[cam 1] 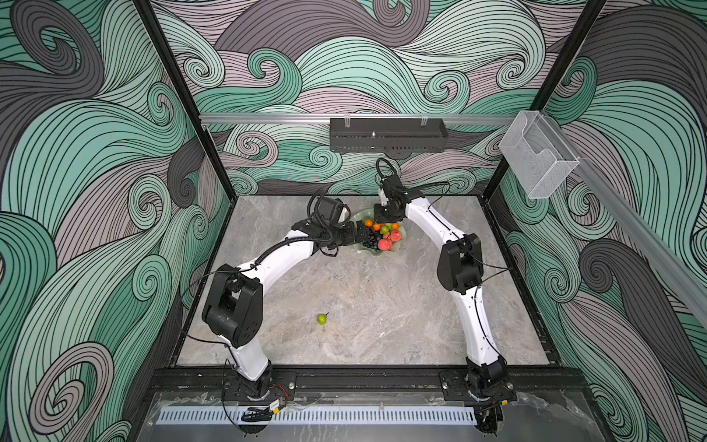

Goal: Place and organize the fake fruits in the fruit bowl
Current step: 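Open both grippers to drop the pears into the bowl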

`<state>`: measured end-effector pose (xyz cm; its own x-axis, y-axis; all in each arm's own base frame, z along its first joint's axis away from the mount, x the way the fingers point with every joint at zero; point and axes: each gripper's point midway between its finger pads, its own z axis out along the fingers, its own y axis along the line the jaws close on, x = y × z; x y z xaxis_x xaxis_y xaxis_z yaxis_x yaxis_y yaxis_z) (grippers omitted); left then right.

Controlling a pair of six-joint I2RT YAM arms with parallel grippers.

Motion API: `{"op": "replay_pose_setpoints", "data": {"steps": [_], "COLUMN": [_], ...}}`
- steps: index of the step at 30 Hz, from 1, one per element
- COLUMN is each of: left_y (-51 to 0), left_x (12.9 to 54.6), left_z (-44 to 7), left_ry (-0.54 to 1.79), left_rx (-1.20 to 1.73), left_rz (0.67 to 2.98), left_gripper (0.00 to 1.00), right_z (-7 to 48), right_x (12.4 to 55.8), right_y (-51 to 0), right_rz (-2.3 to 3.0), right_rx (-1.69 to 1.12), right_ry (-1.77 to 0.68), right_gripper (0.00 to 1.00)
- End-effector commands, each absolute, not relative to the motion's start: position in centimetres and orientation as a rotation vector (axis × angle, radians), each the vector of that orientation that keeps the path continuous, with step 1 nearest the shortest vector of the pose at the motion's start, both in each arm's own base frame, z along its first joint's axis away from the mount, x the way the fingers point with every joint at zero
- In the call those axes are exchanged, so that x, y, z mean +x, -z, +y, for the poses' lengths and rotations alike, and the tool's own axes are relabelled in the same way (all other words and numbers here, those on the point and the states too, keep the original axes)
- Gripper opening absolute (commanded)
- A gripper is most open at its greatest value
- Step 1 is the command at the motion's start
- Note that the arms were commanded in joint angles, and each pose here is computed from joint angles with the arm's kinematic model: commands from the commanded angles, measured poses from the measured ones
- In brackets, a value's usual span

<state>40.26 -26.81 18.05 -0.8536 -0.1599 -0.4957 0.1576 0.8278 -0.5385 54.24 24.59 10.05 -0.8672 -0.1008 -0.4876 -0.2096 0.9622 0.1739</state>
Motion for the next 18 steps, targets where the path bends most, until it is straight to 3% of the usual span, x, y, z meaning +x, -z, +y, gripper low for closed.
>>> {"op": "replay_pose_setpoints", "data": {"steps": [1,10,18], "left_y": [-19.2,-19.3,-21.3], "left_x": [40.9,40.8,39.9], "left_z": [-27.1,-27.2,-26.5], "left_ry": [0.807,0.818,0.819], "left_rx": [0.018,0.021,0.029], "left_rz": [2.440,2.441,2.414], "left_gripper": [0.99,0.99,0.99], "right_z": [24.0,24.1,24.4], "right_x": [54.4,54.4,54.1], "right_y": [-9.4,-10.1,-13.7], "right_rz": [2.636,2.626,2.578], "right_rx": [-0.230,-0.231,-0.221], "right_ry": [-0.261,-0.272,-0.312], "right_gripper": [0.34,0.40,0.42]}}
